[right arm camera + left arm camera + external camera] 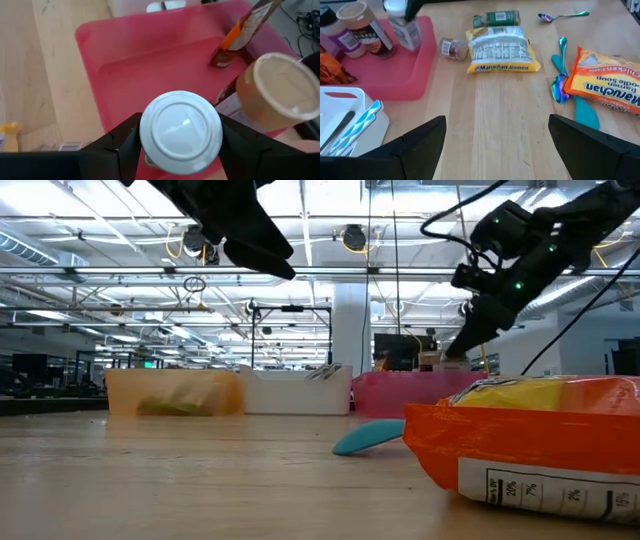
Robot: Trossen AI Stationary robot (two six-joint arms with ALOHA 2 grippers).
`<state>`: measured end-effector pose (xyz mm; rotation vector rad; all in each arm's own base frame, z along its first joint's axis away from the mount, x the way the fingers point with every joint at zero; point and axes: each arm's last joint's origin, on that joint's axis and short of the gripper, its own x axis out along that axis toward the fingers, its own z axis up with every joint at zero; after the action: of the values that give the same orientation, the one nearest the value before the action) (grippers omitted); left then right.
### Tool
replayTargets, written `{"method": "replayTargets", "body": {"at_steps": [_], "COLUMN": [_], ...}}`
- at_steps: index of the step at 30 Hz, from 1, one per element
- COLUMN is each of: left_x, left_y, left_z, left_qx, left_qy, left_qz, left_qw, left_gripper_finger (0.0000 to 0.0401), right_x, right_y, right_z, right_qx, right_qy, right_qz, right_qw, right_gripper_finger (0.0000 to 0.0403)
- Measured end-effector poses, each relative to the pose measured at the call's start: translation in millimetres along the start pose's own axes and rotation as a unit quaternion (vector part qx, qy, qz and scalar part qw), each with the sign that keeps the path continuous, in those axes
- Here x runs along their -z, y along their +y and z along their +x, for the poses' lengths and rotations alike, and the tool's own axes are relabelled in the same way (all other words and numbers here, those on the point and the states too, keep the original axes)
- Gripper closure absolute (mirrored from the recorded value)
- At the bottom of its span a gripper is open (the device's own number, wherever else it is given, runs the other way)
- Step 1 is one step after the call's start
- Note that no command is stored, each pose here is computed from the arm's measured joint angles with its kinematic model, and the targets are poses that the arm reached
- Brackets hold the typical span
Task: Pick & Place Food Item
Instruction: Put the white seasoning bottle into the red bin, then put the orange noodle pack into the orange bin
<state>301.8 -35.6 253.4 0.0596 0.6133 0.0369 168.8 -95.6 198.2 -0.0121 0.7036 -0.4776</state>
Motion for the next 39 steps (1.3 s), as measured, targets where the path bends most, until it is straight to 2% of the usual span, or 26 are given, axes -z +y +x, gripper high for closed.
{"method": "replayTargets", "body": {"at_steps": [4, 13, 20, 24, 32, 39], "left_x": [-1, -2, -2, -2, -2, -3], "left_y": [0, 5, 4, 4, 4, 3], "left_z": [0, 1, 1, 1, 1, 1], "left_qx": [0.000, -0.006, -0.004, -0.003, -0.003, -0.002], "left_qy": [-0.004, -0.011, -0.011, -0.011, -0.011, -0.014], "left_qz": [0.006, 0.008, 0.008, 0.008, 0.007, -0.004], "left_qw": [1.000, 1.000, 1.000, 1.000, 1.000, 1.000], "left_gripper_finger": [0.0041, 0.0041, 0.0041, 0.0041, 0.0041, 0.0041], "right_x": [9, 11, 13, 12, 4, 0], "right_y": [2, 2, 3, 3, 0, 2], "right_z": [6, 7, 7, 6, -10, -36], "right_qx": [-0.001, -0.001, -0.003, -0.002, 0.006, 0.002], "right_qy": [-0.005, -0.003, 0.005, 0.000, -0.048, -0.097], "right_qz": [0.003, 0.011, 0.018, 0.017, 0.009, 0.024], "right_qw": [1.000, 1.000, 1.000, 1.000, 0.999, 0.995], "right_gripper_finger": [0.0201, 0.0199, 0.0144, 0.0127, 0.0121, 0.0120]}}
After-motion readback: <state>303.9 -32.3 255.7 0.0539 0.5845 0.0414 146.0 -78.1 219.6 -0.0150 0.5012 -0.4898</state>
